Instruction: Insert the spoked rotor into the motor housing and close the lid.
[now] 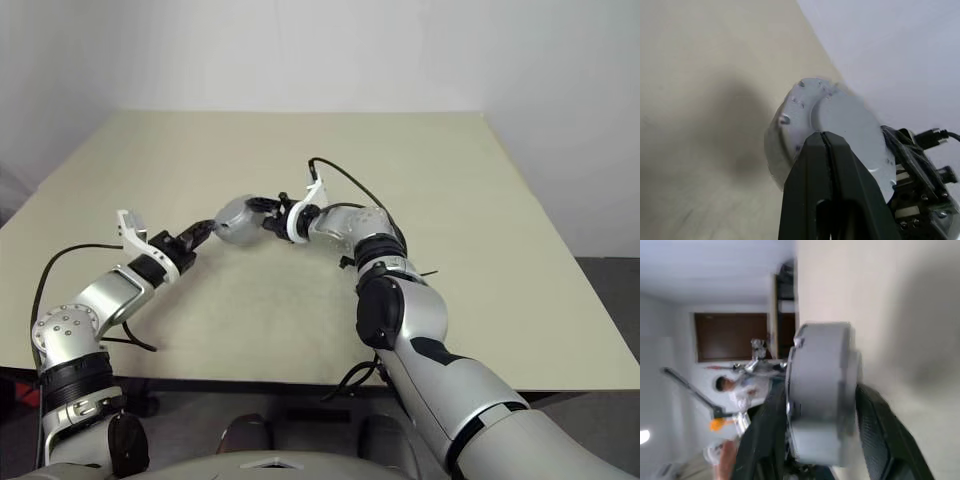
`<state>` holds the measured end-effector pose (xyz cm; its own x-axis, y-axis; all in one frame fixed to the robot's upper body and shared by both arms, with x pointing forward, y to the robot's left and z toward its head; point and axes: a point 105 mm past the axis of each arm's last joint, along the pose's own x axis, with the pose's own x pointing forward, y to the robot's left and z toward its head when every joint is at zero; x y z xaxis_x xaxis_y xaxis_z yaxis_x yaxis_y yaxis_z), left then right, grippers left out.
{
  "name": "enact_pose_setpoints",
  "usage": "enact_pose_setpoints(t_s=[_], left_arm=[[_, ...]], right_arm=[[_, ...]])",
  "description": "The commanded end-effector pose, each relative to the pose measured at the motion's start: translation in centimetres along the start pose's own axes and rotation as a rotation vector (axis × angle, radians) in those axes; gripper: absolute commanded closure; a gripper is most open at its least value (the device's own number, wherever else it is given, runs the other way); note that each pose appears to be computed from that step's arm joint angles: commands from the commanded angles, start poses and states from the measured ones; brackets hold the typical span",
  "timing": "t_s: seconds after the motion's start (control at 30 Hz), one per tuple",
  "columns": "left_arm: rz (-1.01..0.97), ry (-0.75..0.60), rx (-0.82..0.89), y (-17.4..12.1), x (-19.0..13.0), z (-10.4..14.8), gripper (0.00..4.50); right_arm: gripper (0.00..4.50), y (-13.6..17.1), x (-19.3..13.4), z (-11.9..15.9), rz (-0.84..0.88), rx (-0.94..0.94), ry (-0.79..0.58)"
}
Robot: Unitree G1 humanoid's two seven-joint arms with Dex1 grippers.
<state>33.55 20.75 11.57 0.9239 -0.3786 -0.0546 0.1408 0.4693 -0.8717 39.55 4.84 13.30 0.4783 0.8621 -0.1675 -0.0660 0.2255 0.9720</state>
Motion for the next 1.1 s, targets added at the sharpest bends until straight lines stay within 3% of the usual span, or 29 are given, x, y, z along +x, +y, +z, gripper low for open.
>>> enact_pose_setpoints(t_s=[0.03,0.43,1.1], left_arm=[[-0.060,-0.057,-0.005,-1.4,-0.6,1.1,4.50],[-0.068,-0.078,-0.011,-1.4,-1.5,1.4,4.50],[-0.146,-0.262,-0.165,-1.3,-2.3,3.6,4.50]], right_arm=[[2.53,4.3,-0.1,1.3,0.139,-0.021,-0.040],[2.53,3.7,0.0,1.5,0.111,-0.009,-0.060],[2.53,7.3,-1.0,3.4,0.281,0.147,-0.126]])
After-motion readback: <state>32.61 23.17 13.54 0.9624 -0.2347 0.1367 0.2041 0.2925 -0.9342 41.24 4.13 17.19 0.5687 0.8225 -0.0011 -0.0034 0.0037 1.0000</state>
